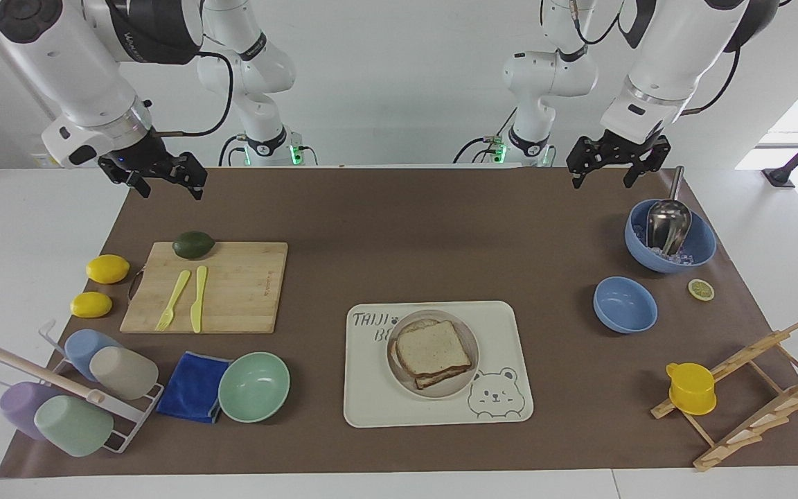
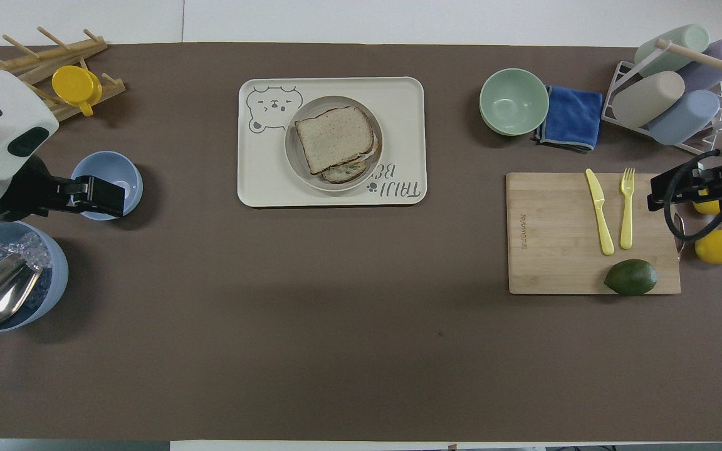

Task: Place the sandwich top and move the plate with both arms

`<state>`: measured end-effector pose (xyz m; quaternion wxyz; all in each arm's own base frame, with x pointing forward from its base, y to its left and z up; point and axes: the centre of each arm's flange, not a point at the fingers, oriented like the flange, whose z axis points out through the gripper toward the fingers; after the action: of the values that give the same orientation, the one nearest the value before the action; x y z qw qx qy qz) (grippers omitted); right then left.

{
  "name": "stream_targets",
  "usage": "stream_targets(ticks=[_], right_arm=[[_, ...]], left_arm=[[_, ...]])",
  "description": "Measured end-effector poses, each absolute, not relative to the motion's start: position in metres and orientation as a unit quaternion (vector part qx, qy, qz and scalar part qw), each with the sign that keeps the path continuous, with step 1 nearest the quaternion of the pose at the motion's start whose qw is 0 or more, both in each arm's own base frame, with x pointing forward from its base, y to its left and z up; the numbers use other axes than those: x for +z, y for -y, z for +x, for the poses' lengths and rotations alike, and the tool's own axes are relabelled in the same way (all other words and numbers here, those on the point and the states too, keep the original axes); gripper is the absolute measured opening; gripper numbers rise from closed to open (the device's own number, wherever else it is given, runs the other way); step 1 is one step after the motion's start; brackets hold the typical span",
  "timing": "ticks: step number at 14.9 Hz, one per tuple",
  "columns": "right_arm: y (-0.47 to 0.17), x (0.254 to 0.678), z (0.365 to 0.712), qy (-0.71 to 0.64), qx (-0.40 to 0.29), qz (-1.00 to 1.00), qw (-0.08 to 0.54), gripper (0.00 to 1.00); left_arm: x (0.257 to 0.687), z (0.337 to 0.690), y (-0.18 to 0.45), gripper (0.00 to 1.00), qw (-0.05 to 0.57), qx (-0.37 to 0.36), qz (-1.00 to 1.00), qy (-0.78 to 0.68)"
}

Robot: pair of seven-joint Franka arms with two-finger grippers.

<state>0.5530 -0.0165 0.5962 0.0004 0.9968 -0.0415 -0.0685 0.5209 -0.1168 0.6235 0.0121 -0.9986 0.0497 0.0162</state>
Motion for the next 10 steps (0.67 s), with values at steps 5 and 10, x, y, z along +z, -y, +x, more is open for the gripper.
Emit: stream_targets(ticks=[5, 10], right_arm=[[0.0165, 0.5962, 0.5530, 0.041, -0.068, 0.997, 0.000, 1.00], [0.0165, 0.5962, 0.5530, 0.041, -0.068, 0.997, 0.000, 1.00]], left_arm=[[0.6194, 0.5183, 0.1098, 1.00, 0.014, 0.031, -0.998, -0.056], [0.6175, 0.5180, 0.1148, 1.00, -0.001, 0.031, -0.998, -0.058]])
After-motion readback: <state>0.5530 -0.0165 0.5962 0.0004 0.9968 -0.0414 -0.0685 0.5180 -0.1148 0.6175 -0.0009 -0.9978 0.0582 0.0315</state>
